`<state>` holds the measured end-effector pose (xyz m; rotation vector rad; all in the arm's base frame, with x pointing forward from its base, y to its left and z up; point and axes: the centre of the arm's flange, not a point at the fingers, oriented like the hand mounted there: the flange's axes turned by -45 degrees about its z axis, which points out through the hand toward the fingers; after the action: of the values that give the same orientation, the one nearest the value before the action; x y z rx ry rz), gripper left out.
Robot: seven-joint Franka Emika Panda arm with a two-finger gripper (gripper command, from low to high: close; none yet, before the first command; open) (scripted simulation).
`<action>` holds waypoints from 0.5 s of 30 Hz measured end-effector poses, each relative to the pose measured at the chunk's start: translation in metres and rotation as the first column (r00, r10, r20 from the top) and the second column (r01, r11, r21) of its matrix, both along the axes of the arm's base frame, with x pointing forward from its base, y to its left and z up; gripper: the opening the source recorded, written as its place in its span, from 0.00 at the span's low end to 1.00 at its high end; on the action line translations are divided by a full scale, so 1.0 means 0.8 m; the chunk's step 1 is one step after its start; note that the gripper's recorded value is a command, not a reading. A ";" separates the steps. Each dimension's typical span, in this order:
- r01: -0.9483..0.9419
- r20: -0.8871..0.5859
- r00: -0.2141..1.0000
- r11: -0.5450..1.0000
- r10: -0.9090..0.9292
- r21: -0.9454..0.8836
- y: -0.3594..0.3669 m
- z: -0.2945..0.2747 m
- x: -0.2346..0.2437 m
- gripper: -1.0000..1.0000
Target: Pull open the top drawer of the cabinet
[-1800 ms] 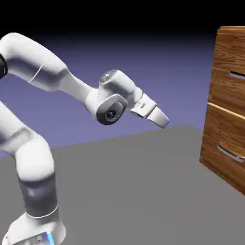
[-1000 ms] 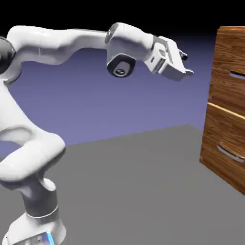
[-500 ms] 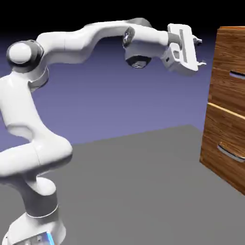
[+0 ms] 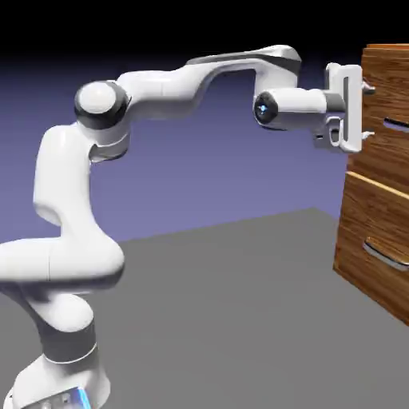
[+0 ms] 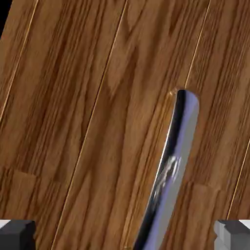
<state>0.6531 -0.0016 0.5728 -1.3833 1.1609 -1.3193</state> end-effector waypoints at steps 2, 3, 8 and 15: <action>-0.004 0.023 1.000 0.997 0.002 0.076 -0.006 -0.017 0.018 0.50; -0.006 0.035 0.999 0.993 0.002 0.115 -0.010 -0.025 0.027 0.50; -0.010 0.058 0.998 0.984 0.000 0.178 -0.015 -0.034 0.058 0.50; -0.010 0.055 0.998 0.983 0.000 0.182 -0.017 -0.038 0.104 0.00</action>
<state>0.7359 -0.0149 0.5423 -1.2096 1.2086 -1.2086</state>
